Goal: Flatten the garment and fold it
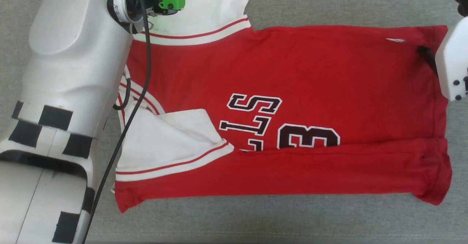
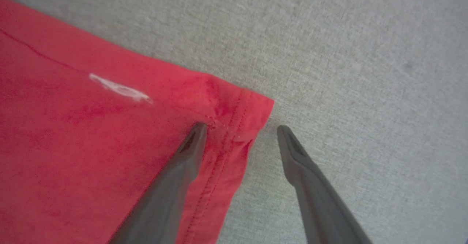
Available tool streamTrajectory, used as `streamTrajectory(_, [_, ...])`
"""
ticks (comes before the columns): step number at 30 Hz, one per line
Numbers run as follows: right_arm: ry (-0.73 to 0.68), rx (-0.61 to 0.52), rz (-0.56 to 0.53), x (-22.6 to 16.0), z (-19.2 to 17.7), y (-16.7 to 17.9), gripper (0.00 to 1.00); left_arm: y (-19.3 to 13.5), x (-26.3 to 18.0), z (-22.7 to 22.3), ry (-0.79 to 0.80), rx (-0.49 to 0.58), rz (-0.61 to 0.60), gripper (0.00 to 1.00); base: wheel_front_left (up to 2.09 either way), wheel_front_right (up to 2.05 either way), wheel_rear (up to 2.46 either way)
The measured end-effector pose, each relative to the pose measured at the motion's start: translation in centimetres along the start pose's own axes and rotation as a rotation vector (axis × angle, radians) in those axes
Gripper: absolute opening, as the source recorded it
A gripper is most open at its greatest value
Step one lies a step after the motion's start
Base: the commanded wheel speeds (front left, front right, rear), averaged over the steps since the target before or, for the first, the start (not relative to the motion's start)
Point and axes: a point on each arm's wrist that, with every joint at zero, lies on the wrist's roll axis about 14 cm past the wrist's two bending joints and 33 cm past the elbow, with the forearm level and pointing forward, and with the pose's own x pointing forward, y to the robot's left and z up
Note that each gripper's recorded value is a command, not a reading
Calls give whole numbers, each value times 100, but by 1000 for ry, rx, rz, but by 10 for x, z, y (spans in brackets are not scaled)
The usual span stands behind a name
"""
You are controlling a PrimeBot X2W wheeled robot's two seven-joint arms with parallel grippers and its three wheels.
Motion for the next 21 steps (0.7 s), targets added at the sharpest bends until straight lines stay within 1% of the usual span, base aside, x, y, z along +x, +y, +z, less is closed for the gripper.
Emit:
streamTrajectory(3, [51, -45, -2, 7, -2, 2, 100, 3, 2, -4, 1, -6, -1, 0, 0, 0, 0])
streamTrajectory(6, [81, -64, 9, 11, -2, 5, 100, 7, 5, -11, 9, -22, 1, 0, 0, 0, 0])
streamTrajectory(7, [87, -62, 13, 12, -3, 5, 92, 8, 5, -12, 10, -24, 0, 0, 0, 0, 0])
streamTrajectory(8, [91, -58, 20, 13, -3, 6, 45, 9, 6, -13, 11, -28, 0, 0, 0, 0, 0])
streamTrajectory(9, [87, -54, 23, 13, -2, 6, 8, 10, 6, -14, 11, -30, 0, 0, 0, 0, 0])
streamTrajectory(10, [85, -55, 24, 13, -1, 6, 0, 10, 6, -15, 8, -33, -1, 0, 0, 0, 0])
streamTrajectory(15, [25, -30, 35, 9, 6, 7, 0, 4, -6, -6, -59, -57, -35, 0, 0, 0, 0])
streamTrajectory(21, [-94, 33, 32, -9, 15, 3, 0, -7, -39, 12, -194, -75, -90, 0, 0, 0, 0])
